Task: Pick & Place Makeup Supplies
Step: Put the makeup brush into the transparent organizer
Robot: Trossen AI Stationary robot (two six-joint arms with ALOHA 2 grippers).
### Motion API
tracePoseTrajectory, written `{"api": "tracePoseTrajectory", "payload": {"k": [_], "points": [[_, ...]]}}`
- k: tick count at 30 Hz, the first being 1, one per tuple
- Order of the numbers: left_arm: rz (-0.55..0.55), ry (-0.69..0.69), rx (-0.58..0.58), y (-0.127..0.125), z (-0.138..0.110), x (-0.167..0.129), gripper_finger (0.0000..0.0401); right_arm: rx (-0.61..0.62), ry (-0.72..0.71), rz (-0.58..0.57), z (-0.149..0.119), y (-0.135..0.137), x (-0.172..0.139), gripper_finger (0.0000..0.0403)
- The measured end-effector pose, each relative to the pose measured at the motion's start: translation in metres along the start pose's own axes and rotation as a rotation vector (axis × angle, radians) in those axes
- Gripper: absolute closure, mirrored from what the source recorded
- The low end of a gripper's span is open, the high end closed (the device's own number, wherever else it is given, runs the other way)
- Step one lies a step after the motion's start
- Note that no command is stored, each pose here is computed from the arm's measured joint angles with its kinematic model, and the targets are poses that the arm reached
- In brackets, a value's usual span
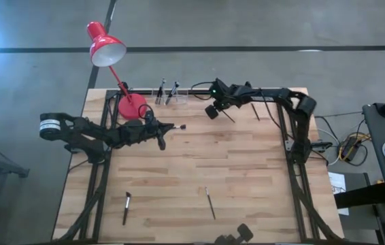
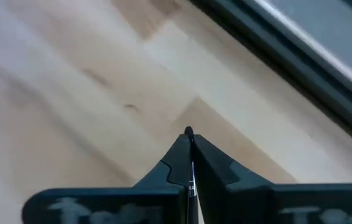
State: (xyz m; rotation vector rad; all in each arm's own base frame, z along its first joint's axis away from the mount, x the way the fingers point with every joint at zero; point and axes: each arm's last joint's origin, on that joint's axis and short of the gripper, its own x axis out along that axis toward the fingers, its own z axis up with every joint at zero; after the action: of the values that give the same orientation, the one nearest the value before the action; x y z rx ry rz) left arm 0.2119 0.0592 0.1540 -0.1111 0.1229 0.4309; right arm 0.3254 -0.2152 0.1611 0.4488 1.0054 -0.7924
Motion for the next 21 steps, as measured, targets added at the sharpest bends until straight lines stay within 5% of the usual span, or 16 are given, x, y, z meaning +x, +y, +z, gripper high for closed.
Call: {"api": "tracePoseTrajectory", "payload": {"k": [10, 17, 21], "points": [[-0.026, 0.001, -0.024, -0.001, 0.000, 0.000, 0.0401, -0.096, -0.264, 0.108, -0.053, 0.028, -0.069, 0.0394], [-0.295, -0.090, -0.081, -0.015, 0.012, -0.002, 0.0401, -0.147, -0.572, 0.341, -0.103, 0.052, -0.110, 0.0394], [-0.434, -0.147, -0.017, -0.033, 0.021, -0.003, 0.0401, -0.198, -0.738, 0.474, -0.122, 0.067, -0.130, 0.0394]]}}
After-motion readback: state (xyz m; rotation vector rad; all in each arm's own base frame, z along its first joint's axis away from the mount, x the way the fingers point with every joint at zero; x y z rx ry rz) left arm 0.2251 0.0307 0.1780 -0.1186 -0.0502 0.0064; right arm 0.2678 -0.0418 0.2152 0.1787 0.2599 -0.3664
